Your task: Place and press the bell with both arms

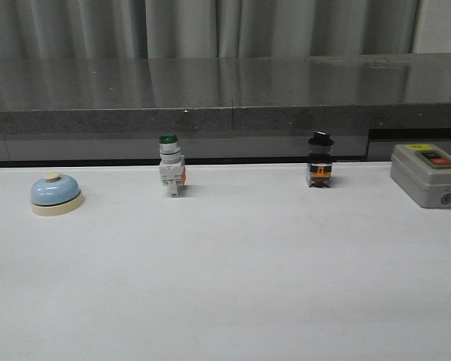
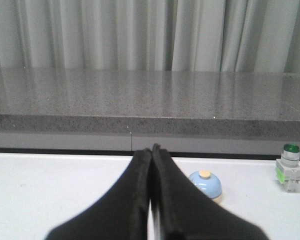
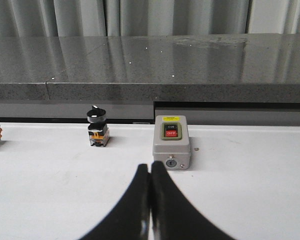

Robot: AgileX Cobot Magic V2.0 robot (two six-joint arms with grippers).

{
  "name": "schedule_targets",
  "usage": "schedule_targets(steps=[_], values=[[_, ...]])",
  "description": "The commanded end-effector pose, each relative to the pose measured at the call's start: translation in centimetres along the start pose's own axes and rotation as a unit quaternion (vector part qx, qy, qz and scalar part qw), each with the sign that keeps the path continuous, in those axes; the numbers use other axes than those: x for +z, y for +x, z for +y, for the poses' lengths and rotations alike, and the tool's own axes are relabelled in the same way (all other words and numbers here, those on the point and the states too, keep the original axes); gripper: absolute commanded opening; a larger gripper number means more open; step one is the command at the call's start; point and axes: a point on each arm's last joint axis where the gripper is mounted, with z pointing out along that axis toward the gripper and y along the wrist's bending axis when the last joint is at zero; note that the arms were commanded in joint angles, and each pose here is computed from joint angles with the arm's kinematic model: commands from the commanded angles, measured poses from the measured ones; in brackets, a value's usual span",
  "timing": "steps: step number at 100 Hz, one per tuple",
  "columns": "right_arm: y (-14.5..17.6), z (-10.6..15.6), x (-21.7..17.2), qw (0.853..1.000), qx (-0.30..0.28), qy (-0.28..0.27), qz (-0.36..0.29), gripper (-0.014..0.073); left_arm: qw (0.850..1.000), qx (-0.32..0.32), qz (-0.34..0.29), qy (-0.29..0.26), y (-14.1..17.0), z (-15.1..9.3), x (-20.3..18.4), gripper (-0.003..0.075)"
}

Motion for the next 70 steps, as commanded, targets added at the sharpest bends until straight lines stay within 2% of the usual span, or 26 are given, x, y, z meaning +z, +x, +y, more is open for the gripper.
schedule_targets(steps=[1, 12, 34, 50, 70], values=[[-1.4, 0.1, -0.3, 0.998, -0.005, -0.001, -0.060, -0.0060, 1.000, -0.021, -0.014, 0.001, -1.3, -0.1, -0.1, -0.0020], [-1.4, 0.1, -0.3, 0.998, -0.005, -0.001, -0.060, -0.0060, 0.999, -0.041, 0.023, 0.004, -2.9, -0.4, 0.3, -0.0020], [-1.4, 0.1, -0.3, 0.998, -0.005, -0.001, -0.060, -0.0060, 0.992, -0.077, 0.100, 0.012, -8.1, -1.1, 2.9, -0.0020], [-1.4, 0.1, -0.3, 0.998, -0.005, -0.001, -0.060, -0.0060, 0.976, -0.079, 0.202, 0.015, -11.3, -1.6, 7.0, -0.0020], [-1.4, 0.1, -0.3, 0.998, -0.005, -0.001, -0.060, -0.0060, 0.959, -0.080, 0.271, 0.012, -13.2, -1.9, 12.5, -0.0020]])
